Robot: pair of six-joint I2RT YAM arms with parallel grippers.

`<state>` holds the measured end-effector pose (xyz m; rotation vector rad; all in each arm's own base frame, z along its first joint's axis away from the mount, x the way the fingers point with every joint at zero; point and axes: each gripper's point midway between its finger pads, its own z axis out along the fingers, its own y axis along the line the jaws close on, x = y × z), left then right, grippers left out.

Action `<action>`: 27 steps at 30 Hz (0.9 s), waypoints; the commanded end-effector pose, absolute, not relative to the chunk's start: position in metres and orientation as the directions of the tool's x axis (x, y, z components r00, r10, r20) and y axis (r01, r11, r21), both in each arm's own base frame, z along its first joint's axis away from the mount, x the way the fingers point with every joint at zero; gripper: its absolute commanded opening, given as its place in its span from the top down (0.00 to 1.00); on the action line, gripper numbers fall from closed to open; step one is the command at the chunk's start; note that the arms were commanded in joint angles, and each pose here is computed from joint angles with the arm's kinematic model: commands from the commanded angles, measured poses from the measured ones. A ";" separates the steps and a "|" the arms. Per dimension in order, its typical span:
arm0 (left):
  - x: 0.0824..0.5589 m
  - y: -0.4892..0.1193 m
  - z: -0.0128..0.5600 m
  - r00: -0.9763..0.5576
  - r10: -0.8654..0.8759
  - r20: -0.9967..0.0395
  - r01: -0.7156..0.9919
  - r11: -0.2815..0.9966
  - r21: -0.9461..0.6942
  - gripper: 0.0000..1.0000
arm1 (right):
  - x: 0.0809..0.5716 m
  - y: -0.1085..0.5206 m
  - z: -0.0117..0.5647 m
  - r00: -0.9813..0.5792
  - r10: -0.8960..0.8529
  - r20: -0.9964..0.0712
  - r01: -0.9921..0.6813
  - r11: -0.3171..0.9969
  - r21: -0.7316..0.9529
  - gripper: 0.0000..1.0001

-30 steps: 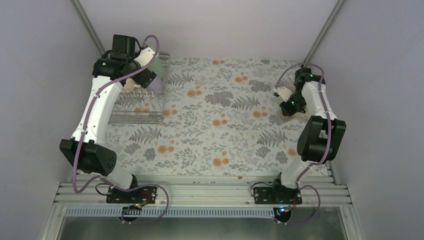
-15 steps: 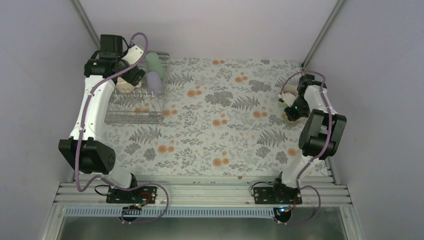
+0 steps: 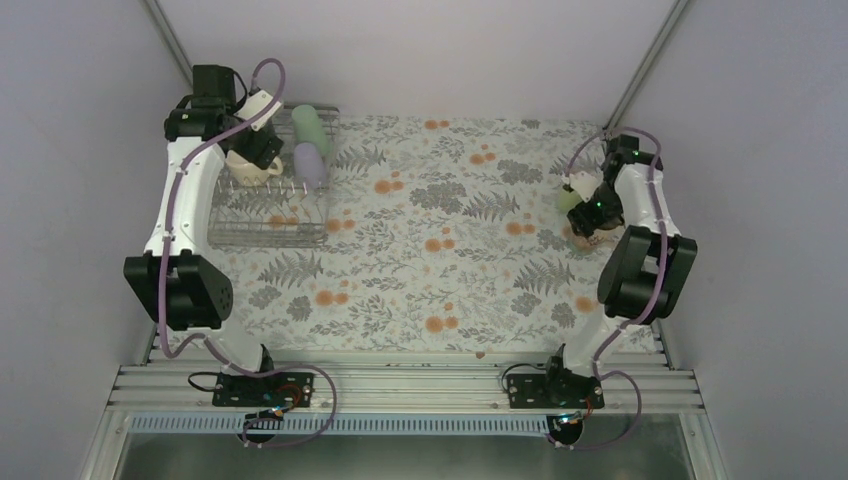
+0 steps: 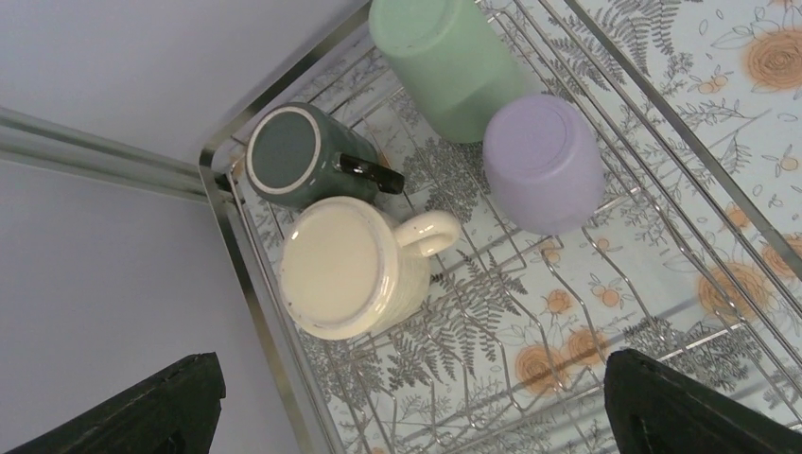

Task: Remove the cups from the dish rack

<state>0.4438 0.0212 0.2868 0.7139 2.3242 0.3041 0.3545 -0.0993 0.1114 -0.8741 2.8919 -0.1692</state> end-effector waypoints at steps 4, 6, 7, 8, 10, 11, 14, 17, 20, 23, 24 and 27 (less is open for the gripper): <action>0.467 0.025 0.293 -0.616 0.548 -0.566 0.398 0.836 0.377 0.00 | 0.360 -0.098 0.223 -0.779 -0.577 -0.246 -0.506 0.810 -0.297 0.00; 0.477 0.025 0.283 -0.647 0.530 -0.548 0.401 0.848 0.347 0.00 | 0.364 -0.091 0.247 -0.763 -0.575 -0.295 -0.497 0.814 -0.300 0.00; 0.480 0.023 0.276 -0.664 0.521 -0.536 0.415 0.854 0.315 0.00 | 0.368 -0.086 0.259 -0.751 -0.577 -0.321 -0.492 0.813 -0.311 0.00; 0.484 0.018 0.273 -0.672 0.515 -0.533 0.433 0.856 0.282 0.00 | 0.370 -0.080 0.267 -0.735 -0.586 -0.342 -0.495 0.808 -0.320 0.00; 0.489 0.005 0.265 -0.675 0.515 -0.529 0.484 0.850 0.210 0.00 | 0.374 -0.066 0.280 -0.701 -0.598 -0.389 -0.506 0.801 -0.318 0.00; 0.493 0.000 0.265 -0.666 0.523 -0.532 0.506 0.841 0.193 0.00 | 0.377 -0.058 0.284 -0.686 -0.602 -0.410 -0.514 0.799 -0.312 0.00; 0.497 -0.019 0.244 -0.650 0.577 -0.495 0.590 0.794 0.150 0.00 | 0.380 -0.035 0.288 -0.642 -0.612 -0.463 -0.556 0.787 -0.268 0.00; 0.498 -0.032 0.226 -0.628 0.632 -0.453 0.656 0.744 0.129 0.00 | 0.383 -0.021 0.282 -0.634 -0.604 -0.483 -0.580 0.785 -0.220 0.00; 0.497 -0.038 0.214 -0.608 0.672 -0.423 0.691 0.710 0.135 0.00 | 0.384 -0.013 0.274 -0.637 -0.597 -0.487 -0.593 0.784 -0.186 0.00; 0.501 -0.042 0.203 -0.610 0.680 -0.406 0.700 0.703 0.126 0.00 | 0.386 -0.007 0.267 -0.638 -0.592 -0.492 -0.600 0.783 -0.165 0.00; 0.502 -0.043 0.197 -0.616 0.679 -0.399 0.700 0.704 0.118 0.00 | 0.387 -0.006 0.265 -0.640 -0.590 -0.493 -0.600 0.784 -0.160 0.00; 0.514 -0.042 0.189 -0.635 0.663 -0.397 0.681 0.723 0.117 0.00 | 0.387 -0.001 0.257 -0.644 -0.587 -0.491 -0.605 0.783 -0.143 0.00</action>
